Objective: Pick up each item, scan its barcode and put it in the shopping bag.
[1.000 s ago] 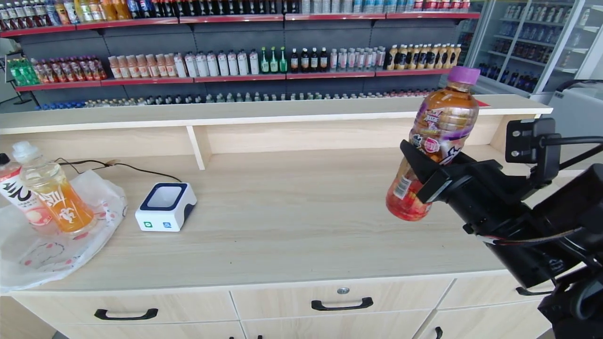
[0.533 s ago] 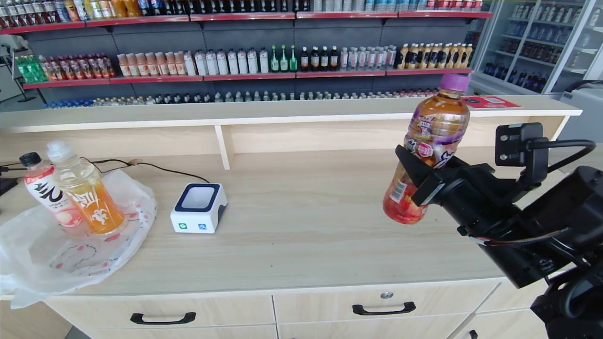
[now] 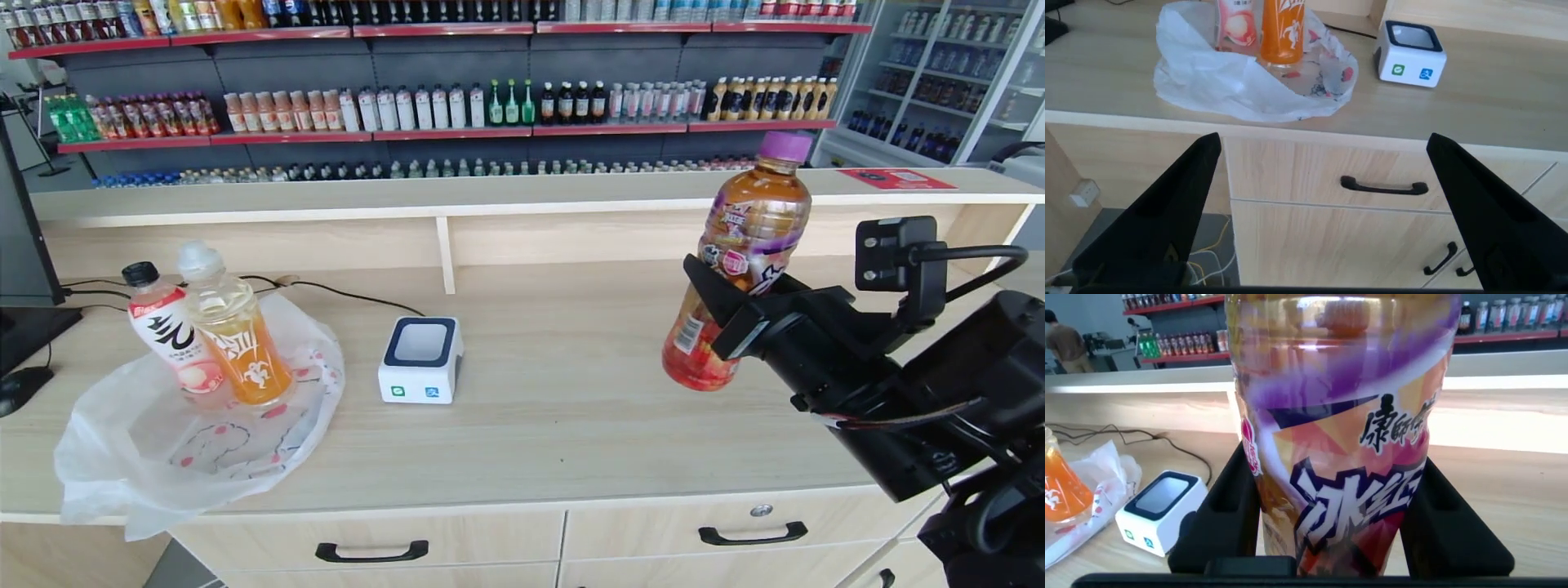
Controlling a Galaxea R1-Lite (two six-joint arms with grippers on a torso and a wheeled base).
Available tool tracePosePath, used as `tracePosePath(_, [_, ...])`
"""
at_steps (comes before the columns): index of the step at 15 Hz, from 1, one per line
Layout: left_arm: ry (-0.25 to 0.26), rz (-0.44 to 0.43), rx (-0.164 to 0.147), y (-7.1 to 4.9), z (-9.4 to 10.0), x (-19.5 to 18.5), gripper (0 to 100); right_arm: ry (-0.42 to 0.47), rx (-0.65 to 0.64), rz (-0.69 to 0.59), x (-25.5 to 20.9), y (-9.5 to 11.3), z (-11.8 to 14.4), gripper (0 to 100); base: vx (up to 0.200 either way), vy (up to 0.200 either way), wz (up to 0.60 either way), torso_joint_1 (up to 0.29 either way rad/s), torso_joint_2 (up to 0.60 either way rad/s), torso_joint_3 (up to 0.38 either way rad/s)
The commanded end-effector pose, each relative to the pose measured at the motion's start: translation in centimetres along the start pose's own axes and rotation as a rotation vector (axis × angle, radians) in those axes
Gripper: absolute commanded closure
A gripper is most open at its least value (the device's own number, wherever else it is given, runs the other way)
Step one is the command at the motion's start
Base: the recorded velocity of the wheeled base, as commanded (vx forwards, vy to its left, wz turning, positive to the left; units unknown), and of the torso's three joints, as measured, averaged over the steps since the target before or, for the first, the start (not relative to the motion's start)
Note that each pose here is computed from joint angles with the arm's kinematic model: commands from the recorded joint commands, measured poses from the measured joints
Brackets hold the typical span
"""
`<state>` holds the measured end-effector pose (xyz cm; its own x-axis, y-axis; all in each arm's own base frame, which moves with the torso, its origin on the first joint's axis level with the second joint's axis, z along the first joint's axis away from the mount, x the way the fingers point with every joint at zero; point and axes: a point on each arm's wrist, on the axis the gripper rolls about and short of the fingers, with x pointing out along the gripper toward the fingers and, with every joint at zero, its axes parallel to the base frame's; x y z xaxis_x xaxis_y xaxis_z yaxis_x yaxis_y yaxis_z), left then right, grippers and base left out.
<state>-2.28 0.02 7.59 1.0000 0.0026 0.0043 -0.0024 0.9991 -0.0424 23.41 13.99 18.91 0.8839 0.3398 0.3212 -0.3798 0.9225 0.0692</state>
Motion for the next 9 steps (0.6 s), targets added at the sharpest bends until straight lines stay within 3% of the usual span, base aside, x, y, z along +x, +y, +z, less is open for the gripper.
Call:
tracePosePath(1, [0.001,0.001,-0.001,0.0,0.01,0.01,0,0.001,0.0,0.002,0.03,0.06,-0.07,100,0.0,0.2,0.0,-0.002,0.0,0.002])
tracePosePath(9, [0.001,0.001,-0.002,0.0,0.01,0.01,0,0.001,0.0,0.002,-0.01,0.06,-0.05,100,0.0,0.2,0.0,0.004,0.0,0.002])
